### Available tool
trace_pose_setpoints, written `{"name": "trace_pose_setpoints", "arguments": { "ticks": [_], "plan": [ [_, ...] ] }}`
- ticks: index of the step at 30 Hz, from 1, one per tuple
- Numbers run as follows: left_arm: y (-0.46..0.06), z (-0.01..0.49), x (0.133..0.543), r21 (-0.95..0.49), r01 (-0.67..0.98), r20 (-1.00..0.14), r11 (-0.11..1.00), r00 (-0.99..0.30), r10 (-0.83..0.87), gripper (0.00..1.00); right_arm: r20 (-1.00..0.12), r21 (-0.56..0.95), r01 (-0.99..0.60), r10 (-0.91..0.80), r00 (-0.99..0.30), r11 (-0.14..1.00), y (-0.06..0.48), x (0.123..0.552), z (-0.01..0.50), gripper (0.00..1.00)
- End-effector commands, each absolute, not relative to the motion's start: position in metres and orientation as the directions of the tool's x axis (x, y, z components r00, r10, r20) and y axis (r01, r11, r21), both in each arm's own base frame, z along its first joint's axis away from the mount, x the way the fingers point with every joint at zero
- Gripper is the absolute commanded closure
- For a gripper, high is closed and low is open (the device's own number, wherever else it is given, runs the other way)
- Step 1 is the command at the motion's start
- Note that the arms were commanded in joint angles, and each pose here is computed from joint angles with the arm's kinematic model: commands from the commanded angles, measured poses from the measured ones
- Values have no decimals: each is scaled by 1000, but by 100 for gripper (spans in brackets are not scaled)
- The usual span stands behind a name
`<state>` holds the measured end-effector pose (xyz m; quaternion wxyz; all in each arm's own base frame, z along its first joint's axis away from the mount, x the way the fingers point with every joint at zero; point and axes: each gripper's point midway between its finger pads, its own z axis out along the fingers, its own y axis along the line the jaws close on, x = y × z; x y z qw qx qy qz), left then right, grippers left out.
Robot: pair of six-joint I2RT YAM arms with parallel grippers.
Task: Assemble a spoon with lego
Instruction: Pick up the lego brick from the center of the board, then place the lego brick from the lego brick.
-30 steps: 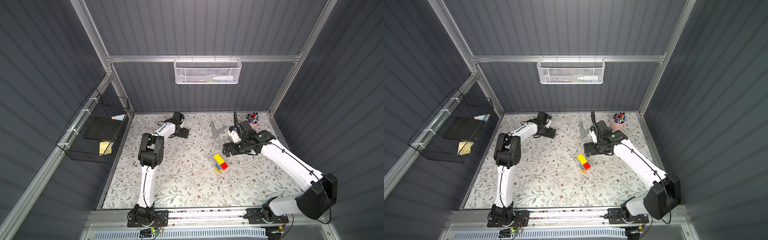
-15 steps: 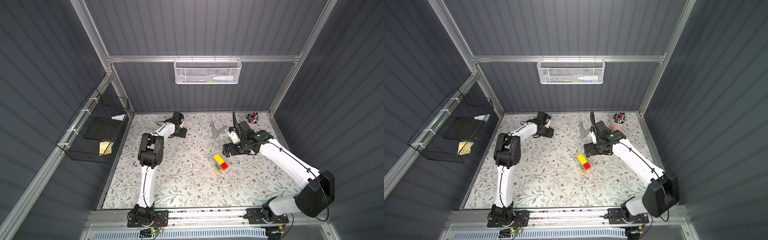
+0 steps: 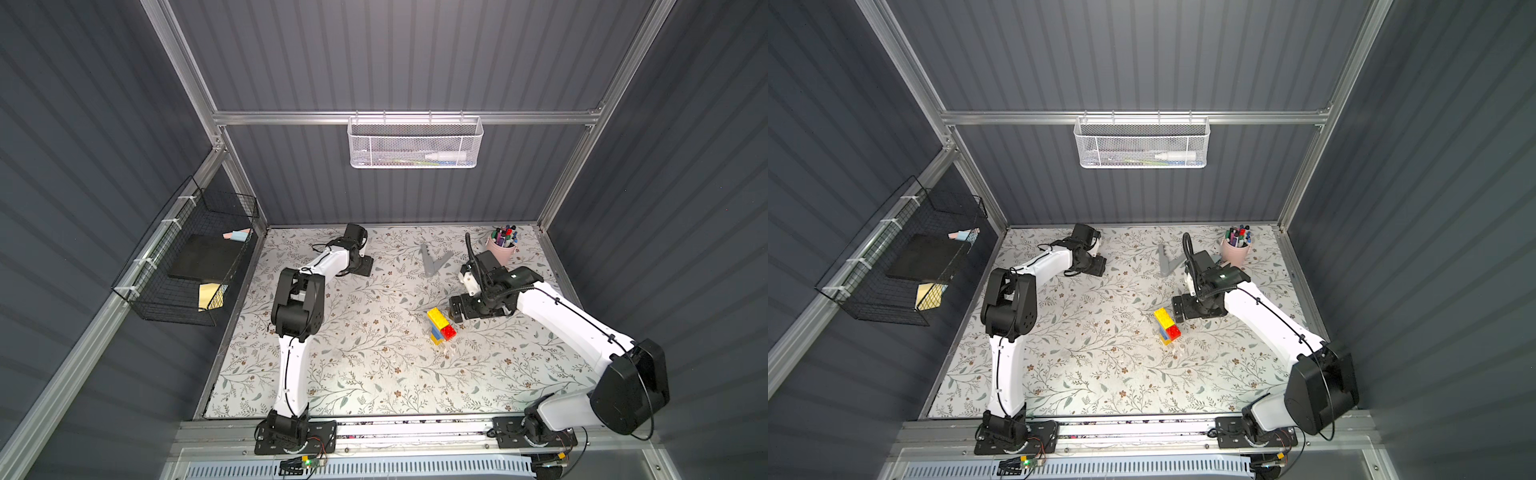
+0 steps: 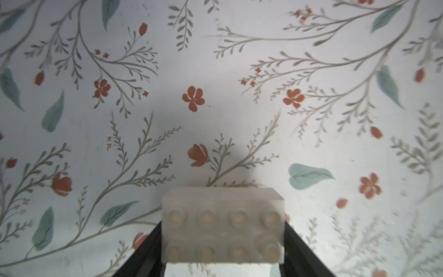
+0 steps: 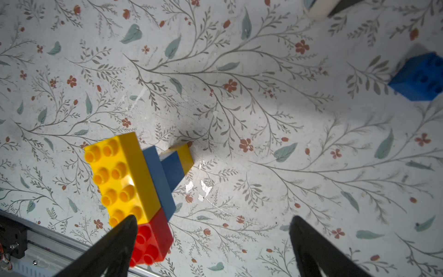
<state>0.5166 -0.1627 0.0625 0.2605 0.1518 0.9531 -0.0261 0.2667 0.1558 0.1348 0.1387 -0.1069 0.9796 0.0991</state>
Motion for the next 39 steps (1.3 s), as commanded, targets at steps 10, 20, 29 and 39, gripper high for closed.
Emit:
{"name": "trace_pose_setpoints", "arguments": {
  "ticks": [10, 20, 29, 39],
  "plan": [
    [-282, 181, 367, 42, 588, -560, 808, -656, 506, 38, -334, 290, 63, 163, -928, 955, 88, 240, 137, 1],
    [-337, 190, 256, -56, 773, -525, 632, -561, 640, 37, -226, 372, 148, 244, -943, 916, 91, 240, 126, 1],
    [-362, 182, 234, -53, 831, -502, 554, -502, 705, 36, -227, 382, 138, 238, -944, 914, 92, 239, 127, 1],
    [-375, 170, 233, -38, 848, -501, 528, -473, 725, 34, -224, 389, 131, 231, -947, 912, 94, 238, 127, 1]
  ]
}}
